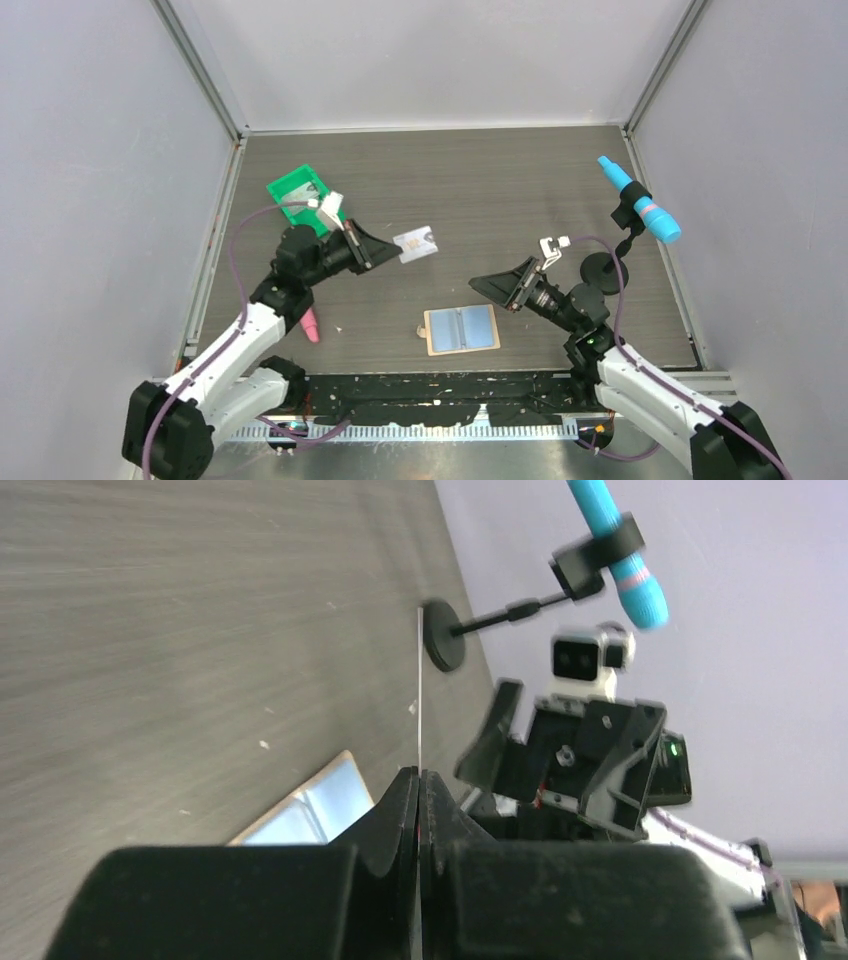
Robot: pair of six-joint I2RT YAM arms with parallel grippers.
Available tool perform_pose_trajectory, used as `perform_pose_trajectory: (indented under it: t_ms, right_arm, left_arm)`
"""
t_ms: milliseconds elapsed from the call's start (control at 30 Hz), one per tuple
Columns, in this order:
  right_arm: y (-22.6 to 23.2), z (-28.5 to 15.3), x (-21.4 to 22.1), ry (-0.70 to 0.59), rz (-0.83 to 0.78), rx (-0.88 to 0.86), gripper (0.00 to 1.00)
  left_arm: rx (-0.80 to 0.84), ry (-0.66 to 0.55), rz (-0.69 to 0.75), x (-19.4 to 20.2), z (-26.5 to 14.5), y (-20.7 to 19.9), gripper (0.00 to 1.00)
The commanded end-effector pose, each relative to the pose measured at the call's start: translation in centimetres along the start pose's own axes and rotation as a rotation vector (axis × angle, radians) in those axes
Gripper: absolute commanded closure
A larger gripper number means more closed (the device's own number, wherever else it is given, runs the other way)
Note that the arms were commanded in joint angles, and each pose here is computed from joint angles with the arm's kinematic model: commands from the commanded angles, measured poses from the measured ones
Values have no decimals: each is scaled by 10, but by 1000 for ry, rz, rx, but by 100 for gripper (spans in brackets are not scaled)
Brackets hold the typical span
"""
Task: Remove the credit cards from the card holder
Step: Place the credit card in the storage box.
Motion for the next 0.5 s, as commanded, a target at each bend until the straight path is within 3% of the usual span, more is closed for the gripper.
perform_pose_trajectory:
  t_ms: [0, 167, 467]
  right_arm:
    - [7, -6, 4, 37, -98, 19, 4]
    - [9, -16, 7, 35, -143, 35, 5]
    - [3, -24, 13, 64, -175, 69, 5]
  left_arm:
    - [-168, 69, 64, -24, -29, 27, 100]
    - [-347, 28, 42, -75, -60, 61, 100]
    - [-685, -179, -48, -170, -107, 130, 100]
Point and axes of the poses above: each gripper's point midway between its finger pads, its own z axis out along the fingers, its own y axis along the line the jaws close on, x = y × z, the point moved 2 cm from there along -z, back along the fingers, and after that the axes turned 5 degrees about z, right-handed, at the moved point
